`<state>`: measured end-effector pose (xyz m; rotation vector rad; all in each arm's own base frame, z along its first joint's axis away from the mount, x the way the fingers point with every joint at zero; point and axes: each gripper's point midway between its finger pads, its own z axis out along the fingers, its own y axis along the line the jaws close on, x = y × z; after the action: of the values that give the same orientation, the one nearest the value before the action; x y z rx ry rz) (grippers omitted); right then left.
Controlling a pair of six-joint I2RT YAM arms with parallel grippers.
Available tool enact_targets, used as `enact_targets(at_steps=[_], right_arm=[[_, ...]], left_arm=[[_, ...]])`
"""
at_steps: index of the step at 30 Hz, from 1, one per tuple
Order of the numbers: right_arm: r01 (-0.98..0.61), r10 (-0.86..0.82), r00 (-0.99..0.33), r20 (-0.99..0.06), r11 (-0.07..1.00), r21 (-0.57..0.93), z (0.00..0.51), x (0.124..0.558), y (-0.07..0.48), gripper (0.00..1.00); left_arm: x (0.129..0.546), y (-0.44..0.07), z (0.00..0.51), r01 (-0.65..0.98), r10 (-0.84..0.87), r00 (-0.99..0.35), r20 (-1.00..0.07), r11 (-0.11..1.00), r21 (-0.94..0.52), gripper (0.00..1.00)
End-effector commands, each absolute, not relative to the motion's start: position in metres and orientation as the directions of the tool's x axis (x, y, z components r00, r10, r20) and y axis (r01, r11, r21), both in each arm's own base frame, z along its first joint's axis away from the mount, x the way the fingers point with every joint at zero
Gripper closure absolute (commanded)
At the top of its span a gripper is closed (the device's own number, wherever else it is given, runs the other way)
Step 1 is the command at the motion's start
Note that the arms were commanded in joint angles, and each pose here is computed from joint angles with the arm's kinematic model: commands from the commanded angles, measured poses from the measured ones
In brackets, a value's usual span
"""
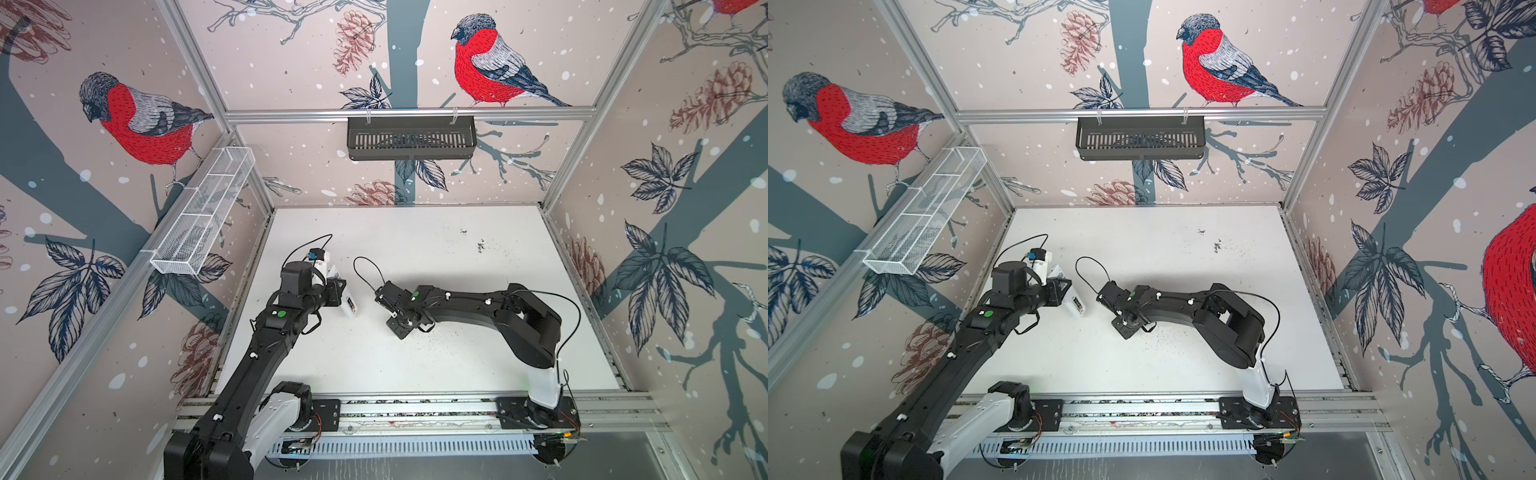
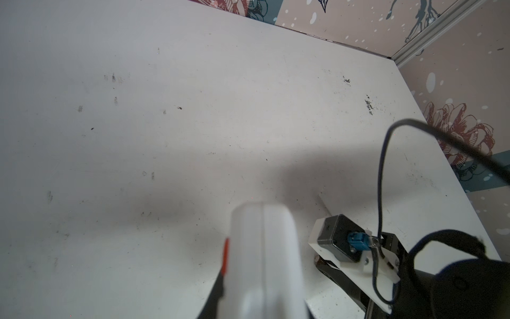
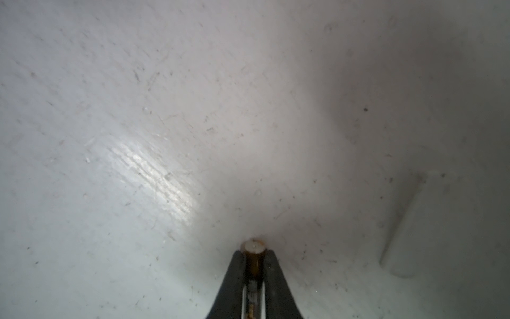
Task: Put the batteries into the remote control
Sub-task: 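Carry the battery toward the remote held by the left gripper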
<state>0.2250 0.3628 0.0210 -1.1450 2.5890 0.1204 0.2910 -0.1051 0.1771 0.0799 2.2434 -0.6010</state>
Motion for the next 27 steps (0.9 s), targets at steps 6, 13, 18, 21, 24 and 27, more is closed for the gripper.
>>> enact_targets(at_steps=[6, 13, 18, 21, 24, 27], right_arm=[[-0.753, -0.627, -0.566, -0.535, 0.658, 0.026, 0.074, 0.232, 0.378, 0.86], [-0.833, -0.437, -0.417, -0.797, 0.535, 0.142, 0.150, 0.214, 0.389, 0.86], [-0.895, -0.269, -0.281, -0.921, 0.421, 0.150, 0.203, 0.190, 0.387, 0.86], [-0.926, -0.194, -0.212, -0.958, 0.352, 0.134, 0.228, 0.174, 0.385, 0.86], [-0.949, -0.144, -0.154, -0.977, 0.298, 0.106, 0.243, 0.161, 0.384, 0.86], [-0.960, -0.097, -0.110, -0.989, 0.268, 0.081, 0.257, 0.152, 0.381, 0.86]], left_arm=[[0.279, -0.151, 0.201, 0.465, -0.121, -0.672, -0.730, 0.699, -0.544, 1.00], [0.258, -0.180, 0.229, 0.602, -0.134, -0.671, -0.729, 0.475, -0.642, 1.00], [0.245, -0.190, 0.244, 0.647, -0.147, -0.678, -0.720, 0.345, -0.680, 1.00], [0.240, -0.195, 0.248, 0.640, -0.144, -0.711, -0.689, 0.273, -0.718, 1.00], [0.238, -0.198, 0.248, 0.629, -0.138, -0.734, -0.665, 0.231, -0.742, 1.00], [0.237, -0.200, 0.251, 0.627, -0.141, -0.742, -0.655, 0.201, -0.753, 1.00]])
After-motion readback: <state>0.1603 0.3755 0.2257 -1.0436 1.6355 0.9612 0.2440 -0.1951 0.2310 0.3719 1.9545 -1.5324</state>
